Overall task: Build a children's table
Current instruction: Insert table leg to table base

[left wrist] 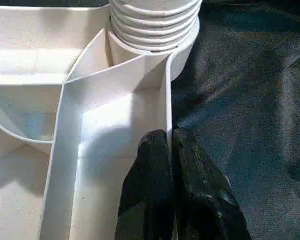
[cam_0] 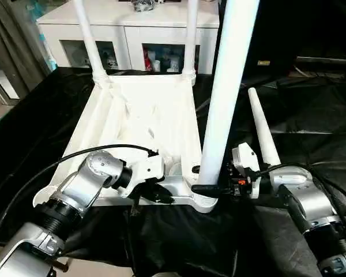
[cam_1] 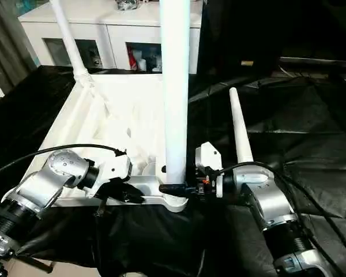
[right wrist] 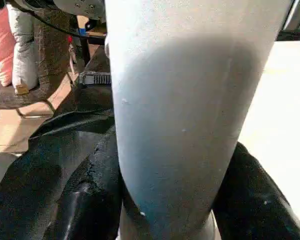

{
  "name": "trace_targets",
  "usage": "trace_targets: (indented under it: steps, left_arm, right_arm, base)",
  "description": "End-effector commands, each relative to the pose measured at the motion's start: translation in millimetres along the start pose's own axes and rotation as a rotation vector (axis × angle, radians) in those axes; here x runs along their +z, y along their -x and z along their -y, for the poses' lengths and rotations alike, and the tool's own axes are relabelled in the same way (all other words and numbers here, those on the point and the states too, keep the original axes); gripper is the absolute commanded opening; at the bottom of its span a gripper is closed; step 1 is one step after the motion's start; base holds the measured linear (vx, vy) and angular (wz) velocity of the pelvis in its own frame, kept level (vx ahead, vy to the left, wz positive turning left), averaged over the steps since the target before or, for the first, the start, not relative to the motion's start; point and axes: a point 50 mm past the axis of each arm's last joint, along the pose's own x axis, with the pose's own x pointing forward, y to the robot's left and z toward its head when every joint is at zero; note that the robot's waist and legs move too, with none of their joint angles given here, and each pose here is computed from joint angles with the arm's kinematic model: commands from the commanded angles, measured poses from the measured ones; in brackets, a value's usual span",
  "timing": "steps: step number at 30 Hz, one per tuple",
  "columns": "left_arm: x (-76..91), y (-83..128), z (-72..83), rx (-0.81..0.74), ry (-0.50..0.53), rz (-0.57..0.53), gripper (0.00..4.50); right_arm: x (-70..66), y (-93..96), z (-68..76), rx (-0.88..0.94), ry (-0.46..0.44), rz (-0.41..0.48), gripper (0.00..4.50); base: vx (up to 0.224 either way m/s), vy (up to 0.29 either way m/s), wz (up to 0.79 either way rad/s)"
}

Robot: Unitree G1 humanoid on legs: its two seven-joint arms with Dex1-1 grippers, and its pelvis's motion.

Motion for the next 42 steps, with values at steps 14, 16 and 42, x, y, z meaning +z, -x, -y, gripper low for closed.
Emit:
trace_targets:
  steps: [14, 16, 42]
  left_arm:
    - [25.6, -2.1, -28.1, 0.271, 0.060, 0.075, 0.00]
    - [29.1, -5.0, -30.9, 0.312, 0.074, 0.076, 0.00]
    - [50.3, -46.6, -59.5, 0.678, 0.346, 0.094, 0.00]
  right_arm:
    - [-60.2, -1.2, 16.3, -0.532, -0.255, -0.102, 1.89]
    - [-65.0, -3.2, 20.1, -0.600, -0.276, -0.114, 1.89]
    - [-56.0, -69.7, 49.7, -0.897, -0.424, -0.108, 1.88]
  base:
    - [0.000, 0.000, 0.00]
    - [0.000, 0.000, 0.00]
    - [-0.003, 0.003, -0.03]
